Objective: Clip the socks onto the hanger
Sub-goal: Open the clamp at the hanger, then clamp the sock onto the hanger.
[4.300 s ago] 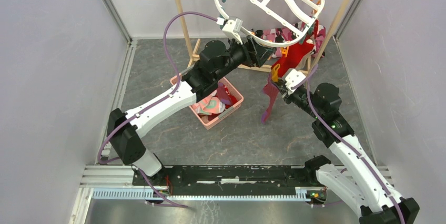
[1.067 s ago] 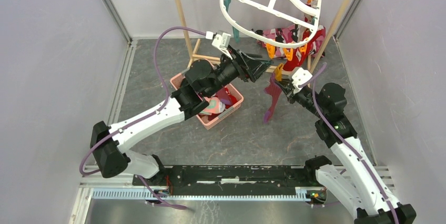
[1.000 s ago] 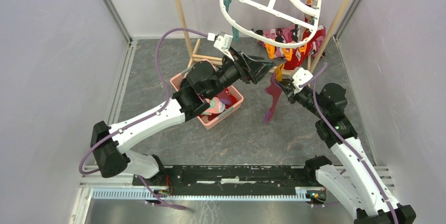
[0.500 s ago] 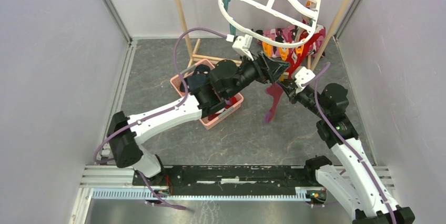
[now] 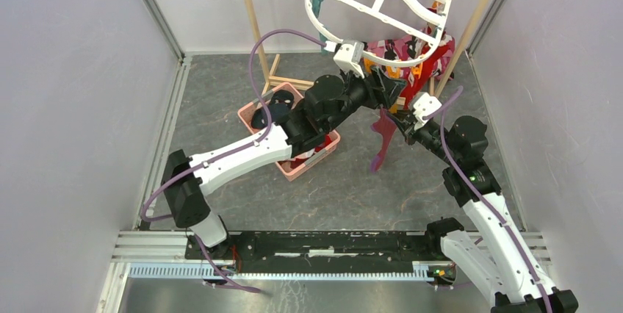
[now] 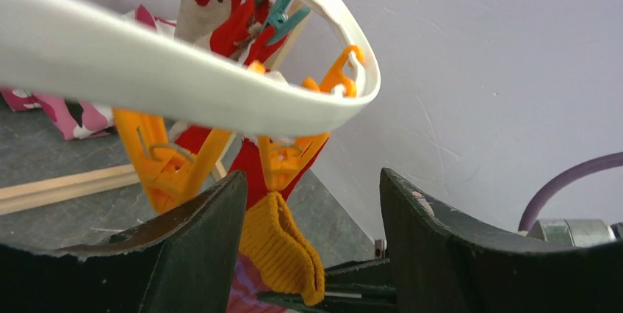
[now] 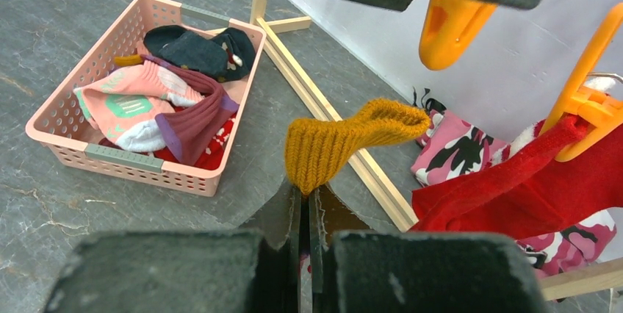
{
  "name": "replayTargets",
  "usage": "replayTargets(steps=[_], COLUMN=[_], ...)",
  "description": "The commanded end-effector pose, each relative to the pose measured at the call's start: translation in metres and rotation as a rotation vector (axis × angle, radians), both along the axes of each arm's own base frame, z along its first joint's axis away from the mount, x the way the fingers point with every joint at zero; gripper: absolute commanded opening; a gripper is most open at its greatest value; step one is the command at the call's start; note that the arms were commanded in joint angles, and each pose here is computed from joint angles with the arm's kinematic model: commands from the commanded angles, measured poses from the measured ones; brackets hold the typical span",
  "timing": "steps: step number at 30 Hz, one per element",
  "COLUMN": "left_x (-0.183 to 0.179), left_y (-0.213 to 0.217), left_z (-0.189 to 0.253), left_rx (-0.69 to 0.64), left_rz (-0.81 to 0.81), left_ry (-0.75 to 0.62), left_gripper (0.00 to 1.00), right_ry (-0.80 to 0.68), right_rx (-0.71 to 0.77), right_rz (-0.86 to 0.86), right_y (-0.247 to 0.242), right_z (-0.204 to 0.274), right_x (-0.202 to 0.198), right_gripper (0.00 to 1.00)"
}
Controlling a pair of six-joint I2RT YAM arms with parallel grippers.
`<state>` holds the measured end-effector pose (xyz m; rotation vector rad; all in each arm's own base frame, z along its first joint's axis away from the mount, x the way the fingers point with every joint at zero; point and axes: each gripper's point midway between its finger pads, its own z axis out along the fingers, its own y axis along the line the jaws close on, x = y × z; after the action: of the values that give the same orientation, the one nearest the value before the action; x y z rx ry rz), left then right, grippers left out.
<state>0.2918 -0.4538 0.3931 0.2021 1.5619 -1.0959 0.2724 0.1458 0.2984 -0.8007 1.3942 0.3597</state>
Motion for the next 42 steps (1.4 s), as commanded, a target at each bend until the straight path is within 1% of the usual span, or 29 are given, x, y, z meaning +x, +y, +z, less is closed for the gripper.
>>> replayTargets(steps=[1,9,15,24,26,28,30,32,37,42], left_x=[0.013,0.026,0.034,0.039,0.04,0.04,0.04,0.039,0.038,0.035], left_y=[0.0,-0.001,-0.001,0.003,0.003,0.003,0.003,0.002,0.002,0.001], left_z=[0.025,0.028,0.03,0.035,0.035,0.034,0.034,0.035,0.039,0.042], left_rx=[-0.006,0.005,0.014,0.034,0.036,0.038,0.038,0.037,0.027,0.012], left_rz=[0.034,0.053,0.063,0.087,0.088,0.088,0.086,0.084,0.075,0.062], left_ry=[-0.085,-0.11,-0.121,-0.14,-0.141,-0.14,-0.141,-0.142,-0.142,-0.136], left_gripper=[0.73,0.71,0.64,0.59,0.53,0.49,0.41,0.36,0.31,0.24], right_ry=[-0.023,-0.016,-0.016,-0.014,-0.01,-0.009,-0.008,-0.01,-0.023,-0.065], right_rx=[0.028,0.029,0.027,0.03,0.03,0.031,0.031,0.029,0.023,0.012], right_rz=[0.014,0.014,0.015,0.018,0.019,0.022,0.025,0.03,0.04,0.054], right_y=[0.002,0.001,0.001,0.001,0.001,0.002,0.002,0.003,0.004,0.006], right_z=[0.013,0.011,0.011,0.011,0.01,0.01,0.01,0.01,0.013,0.024], right_x=[-0.001,0.0,0.0,0.002,0.002,0.002,0.002,0.002,0.002,0.005], right_gripper=[0.0,0.0,0.0,0.0,0.0,0.0,0.0,0.0,0.0,0.0])
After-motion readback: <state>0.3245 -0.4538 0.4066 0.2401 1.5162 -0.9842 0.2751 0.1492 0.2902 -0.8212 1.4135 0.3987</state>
